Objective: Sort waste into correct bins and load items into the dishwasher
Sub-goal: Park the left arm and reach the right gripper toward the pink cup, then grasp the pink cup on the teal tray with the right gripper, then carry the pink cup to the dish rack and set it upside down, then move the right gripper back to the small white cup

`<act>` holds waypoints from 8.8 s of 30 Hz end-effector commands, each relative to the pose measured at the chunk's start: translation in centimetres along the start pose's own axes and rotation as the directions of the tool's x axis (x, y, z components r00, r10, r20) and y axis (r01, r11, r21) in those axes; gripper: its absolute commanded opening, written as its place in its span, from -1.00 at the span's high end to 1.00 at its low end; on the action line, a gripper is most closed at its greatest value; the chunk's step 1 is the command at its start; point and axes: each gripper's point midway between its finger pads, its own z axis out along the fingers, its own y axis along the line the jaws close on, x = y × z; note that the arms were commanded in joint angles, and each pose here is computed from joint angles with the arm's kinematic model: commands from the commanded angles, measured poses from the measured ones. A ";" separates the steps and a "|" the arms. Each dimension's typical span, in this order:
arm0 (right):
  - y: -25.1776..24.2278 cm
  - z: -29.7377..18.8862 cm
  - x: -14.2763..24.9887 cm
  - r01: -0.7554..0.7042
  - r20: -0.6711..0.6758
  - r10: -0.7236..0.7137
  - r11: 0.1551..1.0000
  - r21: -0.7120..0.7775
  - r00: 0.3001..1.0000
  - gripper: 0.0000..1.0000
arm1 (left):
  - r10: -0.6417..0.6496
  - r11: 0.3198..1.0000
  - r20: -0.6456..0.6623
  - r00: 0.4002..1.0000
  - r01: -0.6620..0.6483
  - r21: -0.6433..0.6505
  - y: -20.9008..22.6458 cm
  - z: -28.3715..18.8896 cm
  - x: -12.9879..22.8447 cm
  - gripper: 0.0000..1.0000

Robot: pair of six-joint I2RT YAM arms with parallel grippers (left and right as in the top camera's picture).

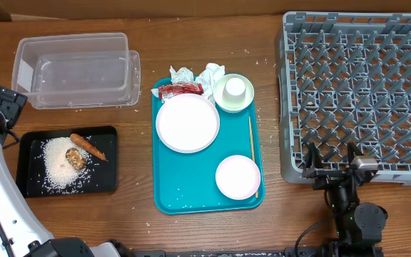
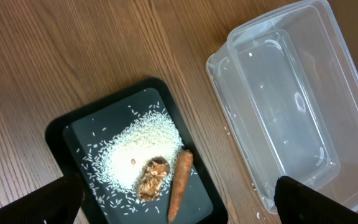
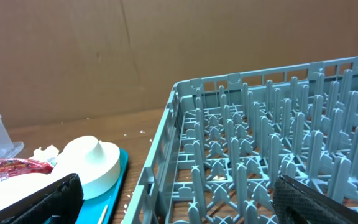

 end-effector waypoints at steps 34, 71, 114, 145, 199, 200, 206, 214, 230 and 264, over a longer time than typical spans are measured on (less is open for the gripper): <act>16.2 -6.9 -18.9 -0.152 -0.054 0.173 0.620 -0.770 0.983 -1.00 | -0.023 1.000 -0.030 0.999 0.023 -0.003 0.0 0.3 0.6 -0.99; 23.7 -1.9 10.9 -0.137 -0.856 -0.516 0.847 -0.514 0.028 -1.00 | -0.023 1.000 -0.030 0.999 0.023 -0.003 0.0 0.3 0.6 -1.00; 24.0 -2.4 17.0 0.141 -0.949 -0.309 0.938 -0.316 -0.066 0.73 | -0.024 1.000 -0.028 0.999 0.024 -0.006 0.1 0.3 0.6 -0.99; 4.4 19.8 -12.7 -0.418 -0.829 0.220 0.908 -0.019 0.514 0.93 | -0.023 1.000 -0.028 0.999 0.023 -0.005 0.0 0.3 0.6 -1.00; -20.3 26.9 -7.3 -0.773 -0.496 0.622 0.608 -0.182 0.606 0.72 | -0.024 1.000 -0.029 0.999 0.024 -0.006 0.0 0.4 0.6 -1.00; -20.6 26.8 -7.6 -0.773 -0.490 0.626 0.608 -0.180 0.607 0.73 | -0.024 1.000 -0.029 0.999 0.024 -0.006 0.0 0.4 0.6 -1.00; -22.1 26.0 -10.2 -0.765 -0.454 0.638 0.620 -0.177 0.622 0.75 | -0.024 1.000 -0.029 0.999 0.024 -0.006 0.0 0.4 0.6 -0.99; -21.8 25.2 -12.2 -0.707 -0.400 0.637 0.705 -0.044 0.659 0.69 | -0.023 1.000 -0.029 0.999 0.023 -0.006 0.0 0.4 0.6 -0.99; 0.4 23.9 -9.2 -0.282 -0.659 0.292 0.951 0.125 0.693 -1.00 | -0.023 1.000 -0.029 0.999 0.023 -0.006 0.0 0.4 0.6 -1.00; 17.1 22.3 12.4 -0.019 -0.918 0.030 1.000 0.024 0.395 -0.85 | -0.024 1.000 -0.030 0.999 0.023 -0.006 0.1 0.4 0.6 -1.00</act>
